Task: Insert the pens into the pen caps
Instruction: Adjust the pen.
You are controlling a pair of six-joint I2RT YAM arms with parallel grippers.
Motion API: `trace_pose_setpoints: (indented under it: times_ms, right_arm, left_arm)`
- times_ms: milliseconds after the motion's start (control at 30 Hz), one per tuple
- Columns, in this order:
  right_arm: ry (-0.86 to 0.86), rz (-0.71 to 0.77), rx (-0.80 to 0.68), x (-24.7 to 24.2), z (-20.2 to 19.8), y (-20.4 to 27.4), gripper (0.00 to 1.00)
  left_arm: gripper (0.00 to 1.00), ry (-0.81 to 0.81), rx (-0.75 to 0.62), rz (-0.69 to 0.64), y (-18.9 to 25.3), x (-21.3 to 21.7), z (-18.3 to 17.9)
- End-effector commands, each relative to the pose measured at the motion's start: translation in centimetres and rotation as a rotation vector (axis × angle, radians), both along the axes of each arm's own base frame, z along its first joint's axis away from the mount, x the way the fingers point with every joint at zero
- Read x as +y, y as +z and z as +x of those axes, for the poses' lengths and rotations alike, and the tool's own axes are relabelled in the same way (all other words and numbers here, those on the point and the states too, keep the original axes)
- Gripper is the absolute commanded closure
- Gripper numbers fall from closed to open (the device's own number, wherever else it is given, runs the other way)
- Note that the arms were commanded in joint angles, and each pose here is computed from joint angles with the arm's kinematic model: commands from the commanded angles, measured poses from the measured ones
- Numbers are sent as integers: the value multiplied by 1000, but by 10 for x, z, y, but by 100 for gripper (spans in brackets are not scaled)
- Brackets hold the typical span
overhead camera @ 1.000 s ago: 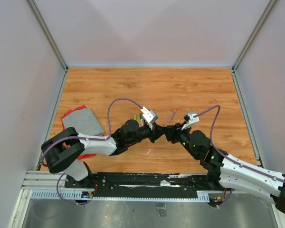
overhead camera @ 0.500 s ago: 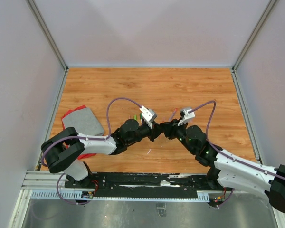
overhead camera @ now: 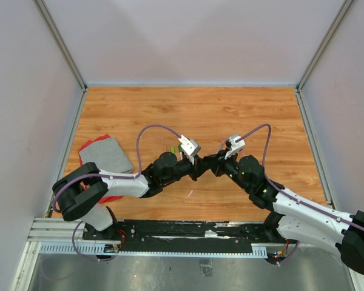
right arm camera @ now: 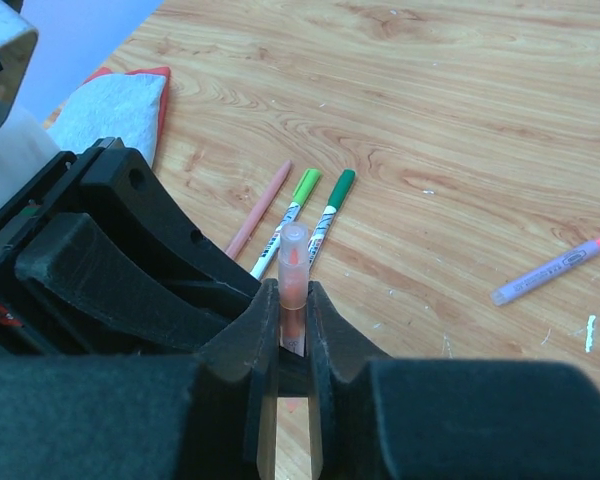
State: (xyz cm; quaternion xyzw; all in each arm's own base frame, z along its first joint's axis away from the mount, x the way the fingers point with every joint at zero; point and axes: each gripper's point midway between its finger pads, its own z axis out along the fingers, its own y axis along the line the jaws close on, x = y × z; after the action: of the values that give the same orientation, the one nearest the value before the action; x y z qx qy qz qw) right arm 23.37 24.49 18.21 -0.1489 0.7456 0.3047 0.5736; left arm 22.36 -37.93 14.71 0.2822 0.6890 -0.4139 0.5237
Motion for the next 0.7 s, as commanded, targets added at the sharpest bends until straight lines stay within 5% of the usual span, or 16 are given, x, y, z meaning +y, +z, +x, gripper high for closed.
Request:
trace_pose_setpoints:
  times_ms: [0,333,667]
  right_arm:
    - [33,-10,-60,-1,0,17,99]
    - [-42,3,-168,-23,3,38,100]
    - [-62,-135,-351,-49,0,54,100]
  left_arm:
    - [96,-32,-69,-82,32,-5,-6]
    - [64,-4,-67,-108,39,1,-5]
    - [53,107,-84,-118,45,20,7]
